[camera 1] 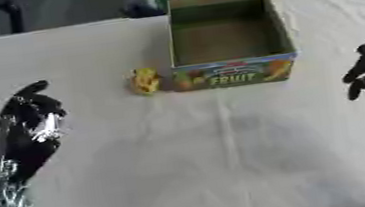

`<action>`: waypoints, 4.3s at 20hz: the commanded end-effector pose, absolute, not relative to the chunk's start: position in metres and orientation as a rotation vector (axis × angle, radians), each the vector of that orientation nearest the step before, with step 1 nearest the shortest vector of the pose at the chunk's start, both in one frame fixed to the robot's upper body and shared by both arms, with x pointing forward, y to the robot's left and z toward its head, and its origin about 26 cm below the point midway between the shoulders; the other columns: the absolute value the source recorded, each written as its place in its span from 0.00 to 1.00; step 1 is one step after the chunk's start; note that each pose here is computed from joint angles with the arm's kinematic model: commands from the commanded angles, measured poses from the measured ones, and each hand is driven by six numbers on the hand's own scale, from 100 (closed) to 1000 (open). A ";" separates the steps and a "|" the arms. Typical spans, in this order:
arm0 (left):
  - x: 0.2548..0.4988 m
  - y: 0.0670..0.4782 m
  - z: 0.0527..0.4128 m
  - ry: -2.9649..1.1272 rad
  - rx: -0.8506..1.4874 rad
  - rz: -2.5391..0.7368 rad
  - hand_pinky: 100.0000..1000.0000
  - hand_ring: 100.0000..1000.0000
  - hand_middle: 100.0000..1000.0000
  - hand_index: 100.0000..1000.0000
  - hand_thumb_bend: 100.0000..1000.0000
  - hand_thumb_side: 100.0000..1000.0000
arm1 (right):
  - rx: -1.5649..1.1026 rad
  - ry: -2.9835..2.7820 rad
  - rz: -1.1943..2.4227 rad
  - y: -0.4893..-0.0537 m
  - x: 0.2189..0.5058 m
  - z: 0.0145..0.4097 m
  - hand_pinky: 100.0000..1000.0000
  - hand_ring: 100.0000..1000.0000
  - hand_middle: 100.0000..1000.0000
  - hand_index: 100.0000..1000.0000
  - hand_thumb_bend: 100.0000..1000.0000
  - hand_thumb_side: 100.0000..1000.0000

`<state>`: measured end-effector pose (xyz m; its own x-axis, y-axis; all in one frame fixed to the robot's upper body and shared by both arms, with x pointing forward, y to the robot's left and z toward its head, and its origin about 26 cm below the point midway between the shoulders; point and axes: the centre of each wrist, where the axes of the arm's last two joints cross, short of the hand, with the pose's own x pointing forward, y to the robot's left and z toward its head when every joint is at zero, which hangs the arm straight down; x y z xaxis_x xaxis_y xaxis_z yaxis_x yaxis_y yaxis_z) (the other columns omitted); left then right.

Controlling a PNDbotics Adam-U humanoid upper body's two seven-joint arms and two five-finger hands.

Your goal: Pick up objects on the table and place them in the box.

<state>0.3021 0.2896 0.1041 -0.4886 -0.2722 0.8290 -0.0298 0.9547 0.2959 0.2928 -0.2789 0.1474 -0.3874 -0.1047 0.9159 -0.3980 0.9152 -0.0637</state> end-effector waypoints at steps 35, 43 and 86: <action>0.471 0.294 0.198 -1.631 0.584 -1.523 0.62 0.60 0.60 0.83 0.29 0.15 | 0.374 -1.937 0.396 -0.277 0.292 0.150 0.34 0.50 0.44 0.64 0.00 0.67; 0.479 0.287 0.179 -1.571 0.520 -1.561 0.62 0.59 0.60 0.83 0.28 0.15 | 0.383 -1.936 0.408 -0.275 0.293 0.151 0.34 0.50 0.44 0.64 0.00 0.67; 0.476 0.271 0.242 -1.896 0.914 -1.415 0.11 0.02 0.00 0.19 0.00 0.10 | 0.386 -1.933 0.412 -0.275 0.292 0.149 0.33 0.50 0.44 0.64 0.00 0.67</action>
